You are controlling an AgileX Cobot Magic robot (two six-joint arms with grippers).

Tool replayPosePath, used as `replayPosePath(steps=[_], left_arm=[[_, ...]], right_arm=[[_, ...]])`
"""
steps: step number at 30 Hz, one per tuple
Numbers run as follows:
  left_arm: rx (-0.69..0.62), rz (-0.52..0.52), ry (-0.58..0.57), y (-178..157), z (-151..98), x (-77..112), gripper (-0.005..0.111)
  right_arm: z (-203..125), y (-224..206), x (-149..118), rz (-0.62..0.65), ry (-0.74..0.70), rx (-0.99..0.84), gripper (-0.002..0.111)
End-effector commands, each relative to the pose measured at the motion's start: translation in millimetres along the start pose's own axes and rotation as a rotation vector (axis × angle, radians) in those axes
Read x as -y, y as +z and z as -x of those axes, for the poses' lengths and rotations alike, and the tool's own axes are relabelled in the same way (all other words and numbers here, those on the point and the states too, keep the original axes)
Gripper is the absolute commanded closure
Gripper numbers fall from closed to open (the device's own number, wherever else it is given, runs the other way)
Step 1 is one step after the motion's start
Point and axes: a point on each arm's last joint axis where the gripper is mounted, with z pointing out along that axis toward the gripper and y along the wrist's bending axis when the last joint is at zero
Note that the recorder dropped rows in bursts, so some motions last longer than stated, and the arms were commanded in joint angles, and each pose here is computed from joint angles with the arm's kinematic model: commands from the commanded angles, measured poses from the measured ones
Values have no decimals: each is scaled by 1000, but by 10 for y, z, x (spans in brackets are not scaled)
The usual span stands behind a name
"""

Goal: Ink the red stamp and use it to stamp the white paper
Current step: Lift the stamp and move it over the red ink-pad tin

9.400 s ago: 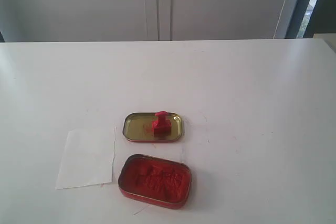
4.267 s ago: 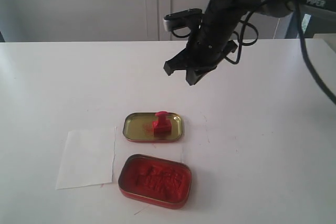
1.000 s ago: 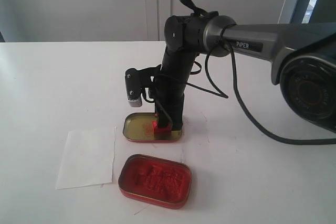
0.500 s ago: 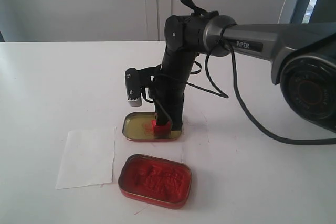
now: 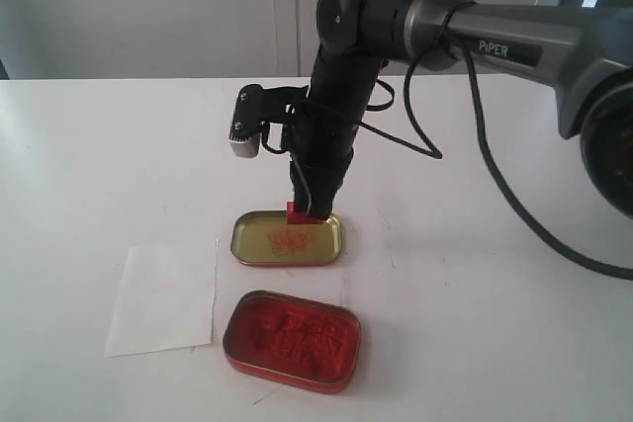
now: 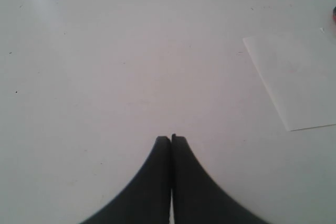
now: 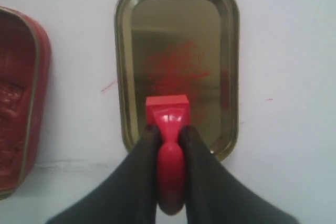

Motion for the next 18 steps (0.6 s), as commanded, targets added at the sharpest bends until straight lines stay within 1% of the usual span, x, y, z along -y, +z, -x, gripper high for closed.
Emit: replayPosePath(steps=[1,3,7,10,14,18], left_arm=[[-11,0,-7,8,-29,1,107],[-11,0,-7,8,-29,1,107],[-11,0,-7,8,-29,1,107],[-11,0,-7,8,-29,1,107],[-11,0,-7,8,-29,1,107],[-11,0,-7,8,-29,1,107]], right_arm=[[6,-181,-48,1,138,2,108],[6,-224,-67,6,203,-1,108],[12,-263,-90,12,255,-5,108],[62,-254,-128,16,262,-4,108],[200,-224,-241,8,209,-26,108],[328,-188,-356,10,218,-37,108]])
